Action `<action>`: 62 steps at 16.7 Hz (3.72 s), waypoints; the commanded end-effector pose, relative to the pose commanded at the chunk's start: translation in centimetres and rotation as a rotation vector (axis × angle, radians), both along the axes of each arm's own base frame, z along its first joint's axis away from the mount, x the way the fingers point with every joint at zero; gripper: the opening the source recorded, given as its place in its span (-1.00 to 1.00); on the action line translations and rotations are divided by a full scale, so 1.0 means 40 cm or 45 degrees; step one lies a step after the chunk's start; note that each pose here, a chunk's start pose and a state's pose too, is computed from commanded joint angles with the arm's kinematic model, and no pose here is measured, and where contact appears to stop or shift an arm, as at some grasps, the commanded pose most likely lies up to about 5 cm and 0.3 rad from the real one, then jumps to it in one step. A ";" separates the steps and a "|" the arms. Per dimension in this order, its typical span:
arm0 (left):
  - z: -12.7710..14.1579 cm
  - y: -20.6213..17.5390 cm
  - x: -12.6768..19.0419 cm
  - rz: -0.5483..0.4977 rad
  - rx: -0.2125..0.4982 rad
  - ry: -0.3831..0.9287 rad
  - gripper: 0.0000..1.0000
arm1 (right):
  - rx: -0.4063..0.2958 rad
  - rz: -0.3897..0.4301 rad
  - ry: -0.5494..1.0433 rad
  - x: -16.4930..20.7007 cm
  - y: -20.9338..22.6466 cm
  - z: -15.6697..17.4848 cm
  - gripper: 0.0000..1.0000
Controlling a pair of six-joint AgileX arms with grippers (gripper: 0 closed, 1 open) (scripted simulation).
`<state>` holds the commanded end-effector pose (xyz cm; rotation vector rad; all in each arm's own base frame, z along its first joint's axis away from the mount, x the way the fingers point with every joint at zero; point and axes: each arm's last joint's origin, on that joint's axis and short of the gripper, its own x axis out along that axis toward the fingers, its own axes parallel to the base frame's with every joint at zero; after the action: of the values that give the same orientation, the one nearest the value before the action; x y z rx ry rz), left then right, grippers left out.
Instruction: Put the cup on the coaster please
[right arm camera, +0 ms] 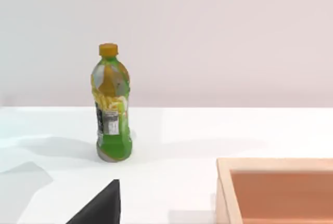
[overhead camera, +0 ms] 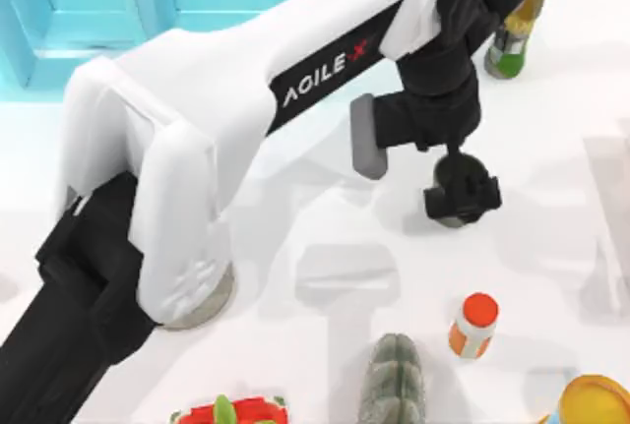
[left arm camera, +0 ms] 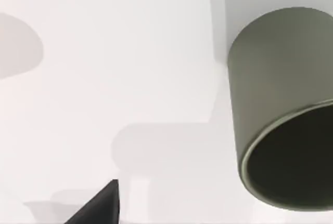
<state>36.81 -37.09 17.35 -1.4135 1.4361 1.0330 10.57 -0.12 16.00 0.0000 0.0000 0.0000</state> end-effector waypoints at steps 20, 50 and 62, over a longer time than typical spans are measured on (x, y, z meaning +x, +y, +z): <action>-0.102 -0.027 -0.010 0.000 0.004 0.005 -0.81 | 0.000 0.000 0.000 0.000 0.000 0.000 1.00; 0.013 0.370 0.037 -1.167 0.214 -0.093 -1.00 | 0.000 0.000 0.000 0.000 0.000 0.000 1.00; 0.078 0.613 -0.038 -1.977 0.139 -0.047 -1.00 | 0.000 0.000 0.000 0.000 0.000 0.000 1.00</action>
<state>35.31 -12.55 20.49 0.0312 1.7808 0.0359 10.57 -0.12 16.00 0.0000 0.0000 0.0000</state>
